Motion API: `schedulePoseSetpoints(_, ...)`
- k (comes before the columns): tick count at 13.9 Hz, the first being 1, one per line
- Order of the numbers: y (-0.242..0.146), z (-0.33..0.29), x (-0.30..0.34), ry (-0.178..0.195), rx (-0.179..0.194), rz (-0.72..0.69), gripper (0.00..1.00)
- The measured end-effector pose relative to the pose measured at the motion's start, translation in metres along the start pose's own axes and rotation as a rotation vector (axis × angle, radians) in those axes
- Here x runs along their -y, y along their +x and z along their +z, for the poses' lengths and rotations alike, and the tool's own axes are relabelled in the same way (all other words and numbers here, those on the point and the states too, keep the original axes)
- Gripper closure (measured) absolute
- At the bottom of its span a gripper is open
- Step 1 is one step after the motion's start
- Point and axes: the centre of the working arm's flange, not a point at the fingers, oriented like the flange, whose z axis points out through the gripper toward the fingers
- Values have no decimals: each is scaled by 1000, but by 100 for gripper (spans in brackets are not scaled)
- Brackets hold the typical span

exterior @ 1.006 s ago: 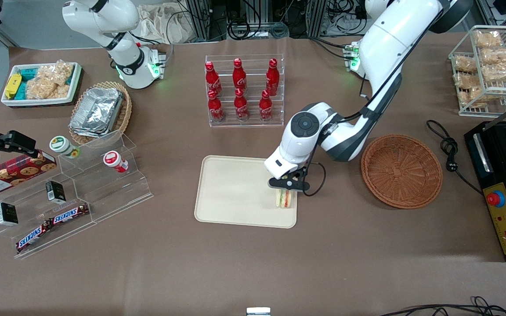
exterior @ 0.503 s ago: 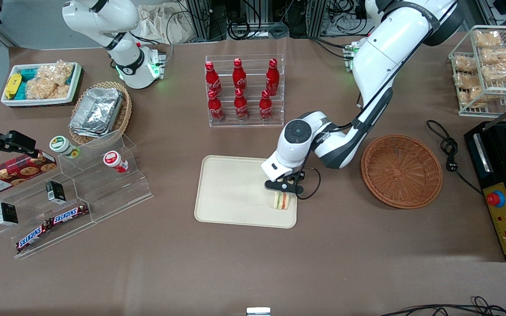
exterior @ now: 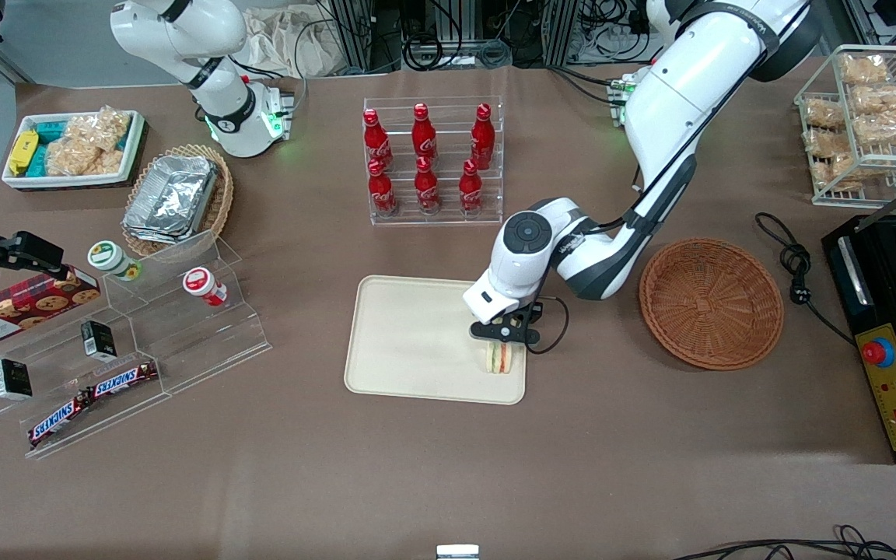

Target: Place sandwich from basket to tray

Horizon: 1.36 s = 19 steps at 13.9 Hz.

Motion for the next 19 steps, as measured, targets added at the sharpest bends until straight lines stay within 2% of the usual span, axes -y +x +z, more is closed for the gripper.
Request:
schedulePoseSetpoints(2, 7, -7, -1, -8, -17, -53, 4)
schedulePoseSetpoints(3, 12, -13, -2, -13, -30, -80, 1)
schedulePoseSetpoints(7, 33, -58, 3, -21, -102, -134, 1)
schedulePoseSetpoints(9, 44, -91, 20, 24, -117, -166, 1)
schedulePoseSetpoints(11, 55, -126, 39, 38, -127, -219, 1)
schedulePoseSetpoints(14, 59, -164, 55, 50, -112, -270, 1)
schedulePoseSetpoints(19, 67, -222, 94, 52, -2, -281, 1)
